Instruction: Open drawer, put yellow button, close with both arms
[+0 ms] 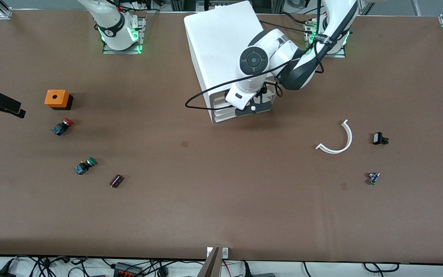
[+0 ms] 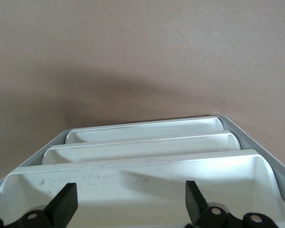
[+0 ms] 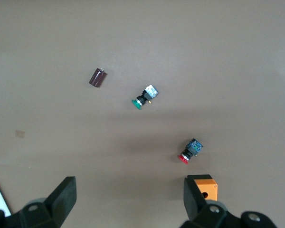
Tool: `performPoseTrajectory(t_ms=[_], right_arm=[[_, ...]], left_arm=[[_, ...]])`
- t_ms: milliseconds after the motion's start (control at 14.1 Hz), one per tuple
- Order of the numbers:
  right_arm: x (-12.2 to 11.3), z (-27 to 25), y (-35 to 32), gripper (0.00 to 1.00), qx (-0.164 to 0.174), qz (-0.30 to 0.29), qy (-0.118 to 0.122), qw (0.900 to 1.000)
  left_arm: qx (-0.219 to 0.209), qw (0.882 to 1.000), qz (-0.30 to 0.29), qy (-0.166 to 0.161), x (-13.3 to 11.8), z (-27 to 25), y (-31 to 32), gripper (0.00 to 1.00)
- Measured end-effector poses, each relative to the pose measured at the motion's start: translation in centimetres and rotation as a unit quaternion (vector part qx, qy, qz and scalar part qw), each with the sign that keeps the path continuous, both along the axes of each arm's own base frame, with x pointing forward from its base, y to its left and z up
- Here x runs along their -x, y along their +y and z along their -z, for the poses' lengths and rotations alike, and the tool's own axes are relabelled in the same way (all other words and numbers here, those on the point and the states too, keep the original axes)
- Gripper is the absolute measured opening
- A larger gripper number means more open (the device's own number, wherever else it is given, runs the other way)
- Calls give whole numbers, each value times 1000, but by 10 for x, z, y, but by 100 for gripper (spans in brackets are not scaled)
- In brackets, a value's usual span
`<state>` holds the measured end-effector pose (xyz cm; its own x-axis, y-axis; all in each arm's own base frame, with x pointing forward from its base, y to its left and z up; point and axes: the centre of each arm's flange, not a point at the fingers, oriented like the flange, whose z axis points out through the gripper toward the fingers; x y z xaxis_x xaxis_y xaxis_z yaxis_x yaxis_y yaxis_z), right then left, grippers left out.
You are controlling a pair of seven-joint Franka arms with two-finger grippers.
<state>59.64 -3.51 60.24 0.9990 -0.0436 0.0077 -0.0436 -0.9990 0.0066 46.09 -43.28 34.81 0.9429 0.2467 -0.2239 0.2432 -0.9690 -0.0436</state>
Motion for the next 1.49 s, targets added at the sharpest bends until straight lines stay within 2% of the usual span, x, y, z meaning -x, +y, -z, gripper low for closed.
performPoseTrajectory(t_ms=[142, 284, 426, 782, 1137, 1279, 1492], right_arm=[[25, 3, 2, 100, 1, 0, 4, 1000], [39, 3, 3, 100, 2, -2, 7, 1000], [41, 2, 2, 100, 2, -9, 5, 1000], [40, 4, 1, 100, 2, -13, 6, 1000], [40, 4, 0, 100, 3, -13, 6, 1000], [40, 4, 0, 100, 3, -14, 5, 1000], [40, 4, 0, 100, 3, -15, 6, 1000]], left_arm=[[0, 1000, -1, 0, 0, 0, 0, 100], [0, 1000, -5, -1, -4, -1, 4, 100], [-6, 1000, -3, -12, -22, -9, 23, 100], [-44, 996, 76, -26, -88, -58, 112, 100], [-30, 988, 145, -53, -143, -112, 220, 100], [-27, 984, 163, -62, -154, -137, 265, 100], [-31, 979, 186, -75, -152, -178, 300, 100]])
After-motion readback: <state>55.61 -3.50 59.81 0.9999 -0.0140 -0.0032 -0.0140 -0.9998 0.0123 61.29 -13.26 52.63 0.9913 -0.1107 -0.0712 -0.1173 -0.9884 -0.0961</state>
